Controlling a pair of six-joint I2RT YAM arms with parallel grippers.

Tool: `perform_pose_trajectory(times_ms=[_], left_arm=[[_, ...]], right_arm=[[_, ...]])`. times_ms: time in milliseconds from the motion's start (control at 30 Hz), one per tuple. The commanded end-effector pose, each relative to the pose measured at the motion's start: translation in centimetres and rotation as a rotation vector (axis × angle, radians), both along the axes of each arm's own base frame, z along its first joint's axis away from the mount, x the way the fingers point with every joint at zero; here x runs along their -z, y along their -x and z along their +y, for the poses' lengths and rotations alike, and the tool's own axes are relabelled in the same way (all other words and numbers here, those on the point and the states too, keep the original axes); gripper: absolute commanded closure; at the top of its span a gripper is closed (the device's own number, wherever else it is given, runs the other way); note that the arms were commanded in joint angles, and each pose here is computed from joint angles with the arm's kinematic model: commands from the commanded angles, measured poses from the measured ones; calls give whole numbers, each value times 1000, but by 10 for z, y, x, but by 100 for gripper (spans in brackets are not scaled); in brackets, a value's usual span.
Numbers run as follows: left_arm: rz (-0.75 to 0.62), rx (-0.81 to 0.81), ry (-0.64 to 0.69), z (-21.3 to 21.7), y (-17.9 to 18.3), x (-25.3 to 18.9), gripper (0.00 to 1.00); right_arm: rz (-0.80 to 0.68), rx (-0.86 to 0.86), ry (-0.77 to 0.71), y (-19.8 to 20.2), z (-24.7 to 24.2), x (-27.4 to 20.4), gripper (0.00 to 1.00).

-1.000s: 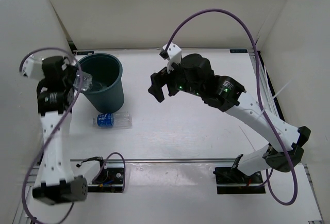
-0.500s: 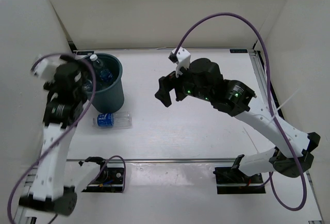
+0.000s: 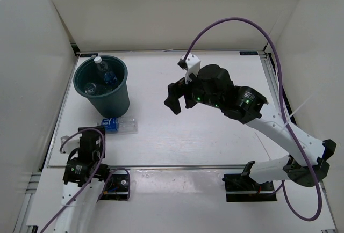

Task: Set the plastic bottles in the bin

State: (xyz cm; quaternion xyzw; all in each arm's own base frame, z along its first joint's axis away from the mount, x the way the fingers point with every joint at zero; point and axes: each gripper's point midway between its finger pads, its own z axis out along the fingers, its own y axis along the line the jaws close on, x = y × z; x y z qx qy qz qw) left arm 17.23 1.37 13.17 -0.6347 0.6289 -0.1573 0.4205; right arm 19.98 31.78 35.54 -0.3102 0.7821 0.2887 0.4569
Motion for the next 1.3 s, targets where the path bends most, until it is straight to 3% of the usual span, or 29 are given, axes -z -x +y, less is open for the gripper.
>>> perform_pose_trajectory(times_ms=[0, 333, 633, 1067, 1133, 1267], left_arm=[[-148, -50, 194, -17, -25, -4, 0], [-108, -40, 170, -23, -58, 55, 0], [-146, -17, 177, -17, -78, 66, 0], [-16, 113, 169, -12, -96, 87, 0], [4, 135, 199, -15, -94, 91, 4], [0, 162, 213, -15, -85, 96, 24]], right_arm=[[-1, -25, -28, 4, 3, -6, 0], [-34, -52, -6, 7, -2, -5, 0], [-54, -21, 18, 5, -18, 3, 0], [-44, -7, 47, -3, -19, 14, 0], [-39, -8, 55, -4, -17, 17, 0], [-29, 3, 70, -9, -16, 23, 0]])
